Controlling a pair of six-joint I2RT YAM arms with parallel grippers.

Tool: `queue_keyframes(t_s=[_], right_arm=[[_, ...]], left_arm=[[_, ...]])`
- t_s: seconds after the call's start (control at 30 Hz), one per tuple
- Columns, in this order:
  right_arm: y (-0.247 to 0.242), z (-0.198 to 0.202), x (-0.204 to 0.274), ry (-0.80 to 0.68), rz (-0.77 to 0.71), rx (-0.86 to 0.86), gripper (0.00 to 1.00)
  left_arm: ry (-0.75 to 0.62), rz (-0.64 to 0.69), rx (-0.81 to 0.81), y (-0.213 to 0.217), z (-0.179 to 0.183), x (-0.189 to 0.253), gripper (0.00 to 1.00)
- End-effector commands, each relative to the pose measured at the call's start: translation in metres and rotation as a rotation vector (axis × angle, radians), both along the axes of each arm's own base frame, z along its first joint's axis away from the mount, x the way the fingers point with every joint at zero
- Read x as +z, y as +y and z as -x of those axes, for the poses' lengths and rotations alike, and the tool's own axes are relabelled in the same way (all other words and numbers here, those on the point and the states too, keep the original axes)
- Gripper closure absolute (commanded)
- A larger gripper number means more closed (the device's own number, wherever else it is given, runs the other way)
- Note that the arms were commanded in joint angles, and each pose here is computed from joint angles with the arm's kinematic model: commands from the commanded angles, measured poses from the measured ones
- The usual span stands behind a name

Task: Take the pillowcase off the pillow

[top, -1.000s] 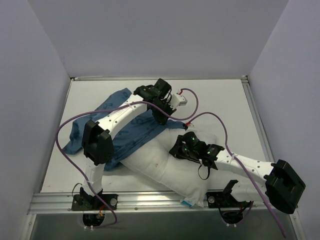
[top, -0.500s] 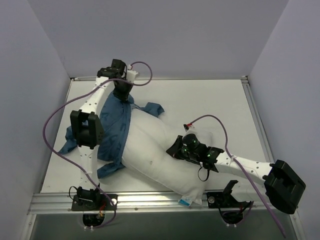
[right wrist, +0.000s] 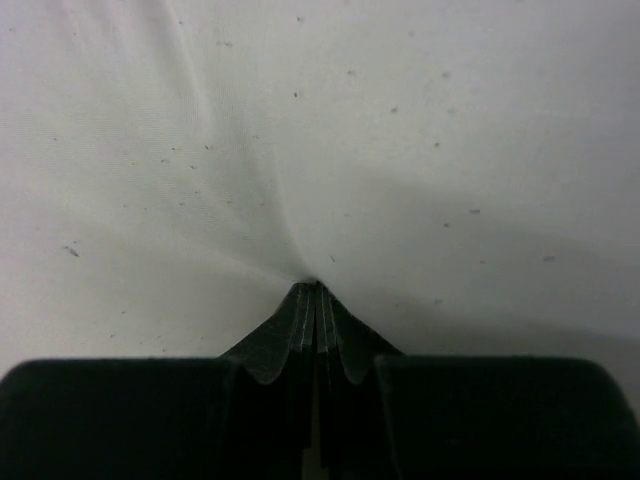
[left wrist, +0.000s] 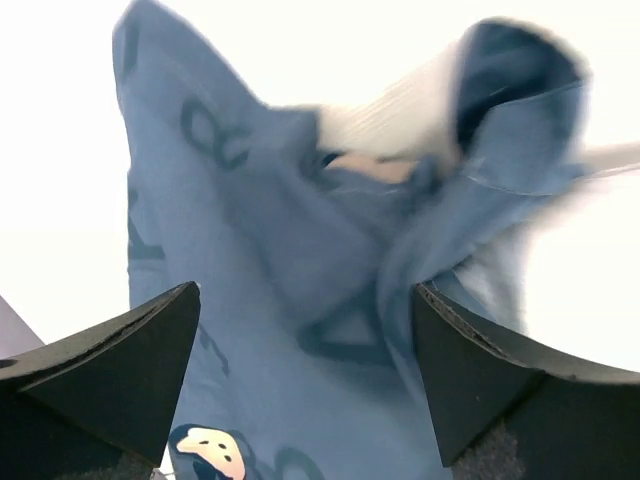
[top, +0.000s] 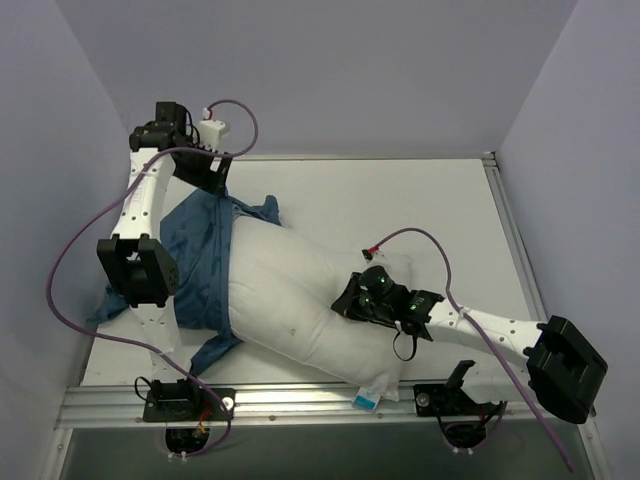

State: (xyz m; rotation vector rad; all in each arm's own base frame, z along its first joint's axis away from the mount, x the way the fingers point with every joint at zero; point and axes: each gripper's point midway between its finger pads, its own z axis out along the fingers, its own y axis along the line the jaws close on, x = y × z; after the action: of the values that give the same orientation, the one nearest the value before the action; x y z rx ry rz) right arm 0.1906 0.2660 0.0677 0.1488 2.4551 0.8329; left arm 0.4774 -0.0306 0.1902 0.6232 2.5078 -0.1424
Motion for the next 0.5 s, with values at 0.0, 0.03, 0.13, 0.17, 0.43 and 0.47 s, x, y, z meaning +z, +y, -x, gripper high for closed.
queue_keyframes(t_s=[0.0, 0.03, 0.13, 0.17, 0.43, 0.47], right_arm=[[-0.093, 0.067, -0.078, 0.287, 0.469, 0.064, 1.0], [-0.09, 0.06, -0.072, 0.28, 0.465, 0.061, 1.0], [-0.103, 0.037, -0.06, 0.238, 0.493, 0.015, 1.0], [-0.11, 0.032, -0.056, 0.227, 0.51, 0.025, 1.0], [-0.115, -0.008, -0.03, 0.186, 0.466, -0.011, 1.0], [-0.119, -0.013, -0.028, 0.174, 0.495, -0.02, 1.0]], left_arm=[[-0.278, 0.103, -0.111, -0.019, 0.016, 0.128, 0.06], [-0.294, 0.106, -0.081, -0.002, 0.022, 0.141, 0.06], [-0.245, 0.09, -0.103, 0.023, 0.071, 0.163, 0.06], [-0.21, 0.08, -0.125, 0.028, 0.087, 0.16, 0.06], [0.18, 0.031, -0.102, 0.067, 0.178, 0.02, 0.06], [0.195, 0.047, -0.111, 0.061, 0.185, 0.01, 0.06]])
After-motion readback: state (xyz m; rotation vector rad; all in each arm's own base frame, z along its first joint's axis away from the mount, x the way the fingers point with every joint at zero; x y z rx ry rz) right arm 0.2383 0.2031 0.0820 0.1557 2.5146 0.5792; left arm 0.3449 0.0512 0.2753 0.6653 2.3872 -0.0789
